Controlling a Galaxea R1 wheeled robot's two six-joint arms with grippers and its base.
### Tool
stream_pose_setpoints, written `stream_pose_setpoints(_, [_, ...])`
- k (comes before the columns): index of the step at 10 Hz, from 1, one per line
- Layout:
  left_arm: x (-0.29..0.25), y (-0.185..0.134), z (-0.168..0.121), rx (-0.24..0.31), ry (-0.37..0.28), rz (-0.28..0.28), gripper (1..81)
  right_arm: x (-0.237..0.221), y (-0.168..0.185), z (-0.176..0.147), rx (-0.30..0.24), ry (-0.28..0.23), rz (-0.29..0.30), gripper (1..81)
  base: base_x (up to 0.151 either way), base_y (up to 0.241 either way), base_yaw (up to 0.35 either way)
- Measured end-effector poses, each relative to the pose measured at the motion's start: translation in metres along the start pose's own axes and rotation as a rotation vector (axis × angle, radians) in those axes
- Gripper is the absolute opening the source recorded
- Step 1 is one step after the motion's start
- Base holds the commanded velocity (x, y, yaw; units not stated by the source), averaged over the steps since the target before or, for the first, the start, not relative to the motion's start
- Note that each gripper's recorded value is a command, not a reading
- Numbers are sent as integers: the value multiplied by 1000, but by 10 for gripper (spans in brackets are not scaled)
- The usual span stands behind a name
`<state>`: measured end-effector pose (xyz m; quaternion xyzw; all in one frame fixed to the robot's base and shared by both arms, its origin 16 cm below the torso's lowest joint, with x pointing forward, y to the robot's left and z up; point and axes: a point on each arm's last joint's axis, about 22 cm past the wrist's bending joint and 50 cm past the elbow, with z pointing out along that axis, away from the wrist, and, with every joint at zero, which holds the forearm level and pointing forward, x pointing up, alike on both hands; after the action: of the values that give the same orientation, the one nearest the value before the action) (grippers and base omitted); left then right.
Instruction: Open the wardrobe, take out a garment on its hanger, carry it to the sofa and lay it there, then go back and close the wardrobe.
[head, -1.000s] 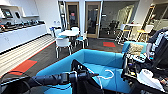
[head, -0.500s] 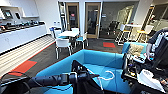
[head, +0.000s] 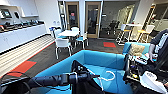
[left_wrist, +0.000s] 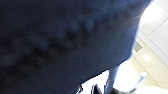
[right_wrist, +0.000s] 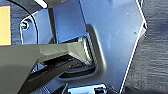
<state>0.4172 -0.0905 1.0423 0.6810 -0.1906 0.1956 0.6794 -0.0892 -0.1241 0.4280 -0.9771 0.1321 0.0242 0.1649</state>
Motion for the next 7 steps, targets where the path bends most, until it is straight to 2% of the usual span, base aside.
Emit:
stream_pose_setpoints(6, [-2, 2, 3, -5, -4, 0, 10, 0, 0, 0, 0, 1, 0, 811, 74, 0, 0])
stream_pose_setpoints(7, [-1, 2, 2, -5, -2, 0, 10, 1, 0, 0, 0, 0, -3, 811, 0, 0, 0])
